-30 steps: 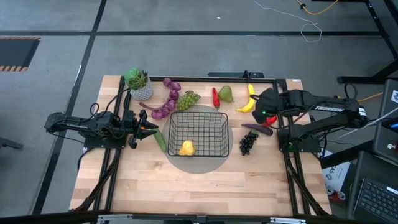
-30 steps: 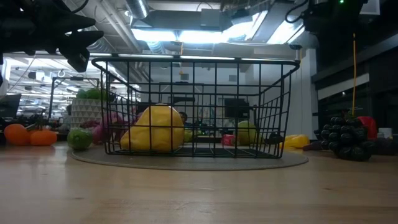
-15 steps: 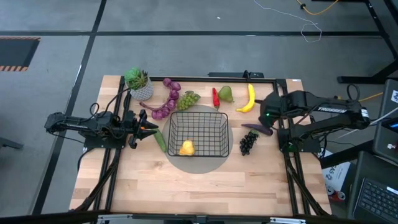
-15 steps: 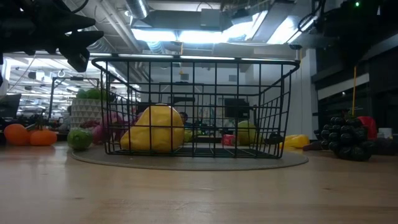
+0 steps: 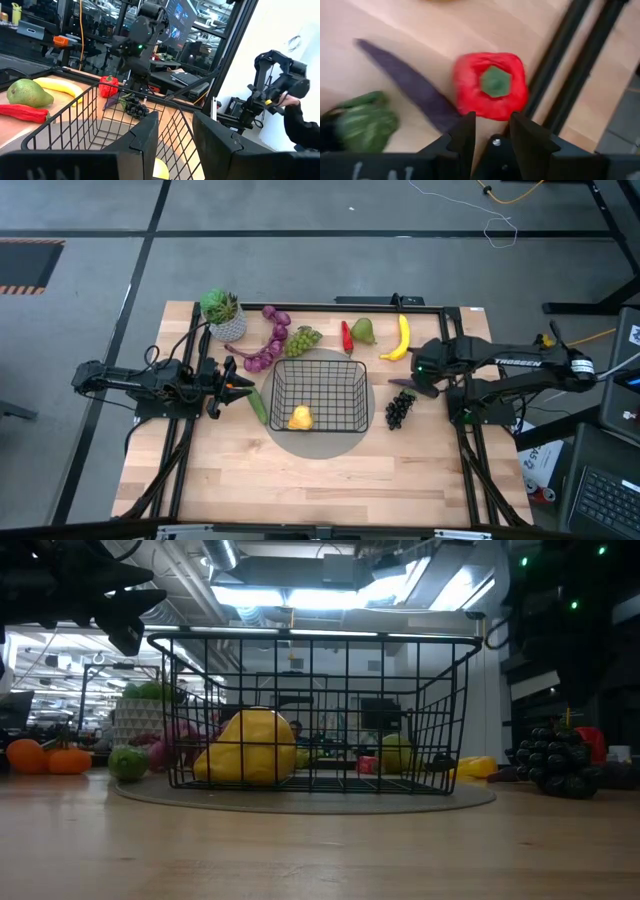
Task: Build produce basket
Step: Put the red bell pepper into the black wire basket
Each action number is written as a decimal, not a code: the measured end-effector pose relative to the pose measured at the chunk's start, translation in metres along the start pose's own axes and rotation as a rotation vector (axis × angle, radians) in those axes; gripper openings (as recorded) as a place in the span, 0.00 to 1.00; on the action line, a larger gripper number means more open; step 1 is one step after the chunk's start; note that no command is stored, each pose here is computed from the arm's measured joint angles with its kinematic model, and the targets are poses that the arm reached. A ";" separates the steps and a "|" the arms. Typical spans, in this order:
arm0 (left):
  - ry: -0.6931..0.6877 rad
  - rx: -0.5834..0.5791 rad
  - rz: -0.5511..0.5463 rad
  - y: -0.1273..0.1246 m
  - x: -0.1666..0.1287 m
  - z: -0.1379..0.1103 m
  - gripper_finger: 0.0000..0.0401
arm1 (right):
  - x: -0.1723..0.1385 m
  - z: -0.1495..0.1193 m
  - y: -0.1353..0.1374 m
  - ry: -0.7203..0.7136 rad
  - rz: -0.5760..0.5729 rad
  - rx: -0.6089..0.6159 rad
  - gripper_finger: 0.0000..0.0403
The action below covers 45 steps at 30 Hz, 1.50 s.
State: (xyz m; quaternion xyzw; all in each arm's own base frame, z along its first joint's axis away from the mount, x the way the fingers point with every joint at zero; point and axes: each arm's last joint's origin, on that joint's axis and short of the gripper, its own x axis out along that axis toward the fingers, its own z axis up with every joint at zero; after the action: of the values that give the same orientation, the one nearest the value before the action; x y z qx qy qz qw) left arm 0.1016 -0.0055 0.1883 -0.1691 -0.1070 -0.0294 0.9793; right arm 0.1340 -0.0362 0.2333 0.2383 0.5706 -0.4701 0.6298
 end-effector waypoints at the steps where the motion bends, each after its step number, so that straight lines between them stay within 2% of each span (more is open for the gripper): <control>1: 0.000 0.000 0.000 0.000 0.000 0.000 0.29 | 0.004 0.000 -0.002 0.012 -0.013 0.012 0.31; 4: 0.000 0.000 0.000 0.000 0.000 0.000 0.29 | 0.014 0.003 -0.006 0.039 -0.020 0.012 0.31; 11: 0.000 0.000 0.000 0.000 0.000 0.000 0.29 | 0.020 0.017 -0.004 -0.021 0.062 -0.001 0.31; 15: 0.000 0.000 0.000 0.000 0.000 0.000 0.29 | 0.022 0.019 -0.006 0.006 0.094 -0.003 0.31; 25: 0.000 0.000 0.000 0.000 0.000 0.000 0.29 | 0.024 0.022 -0.012 0.015 0.076 0.018 0.31; 31: 0.000 0.000 0.000 0.000 0.000 0.000 0.29 | 0.038 0.017 -0.012 0.037 0.056 0.015 0.31; 35: 0.000 0.000 0.000 0.000 0.000 0.000 0.29 | 0.043 0.017 -0.012 -0.008 0.023 0.022 0.31; 45: -0.001 -0.001 0.000 0.000 0.000 0.000 0.29 | 0.044 0.022 -0.009 -0.052 0.055 -0.002 0.31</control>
State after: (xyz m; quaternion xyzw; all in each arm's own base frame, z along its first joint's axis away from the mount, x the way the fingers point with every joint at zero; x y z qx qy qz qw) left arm 0.1015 -0.0055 0.1883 -0.1694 -0.1072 -0.0295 0.9792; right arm 0.1331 -0.0721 0.1993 0.2410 0.5477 -0.4583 0.6572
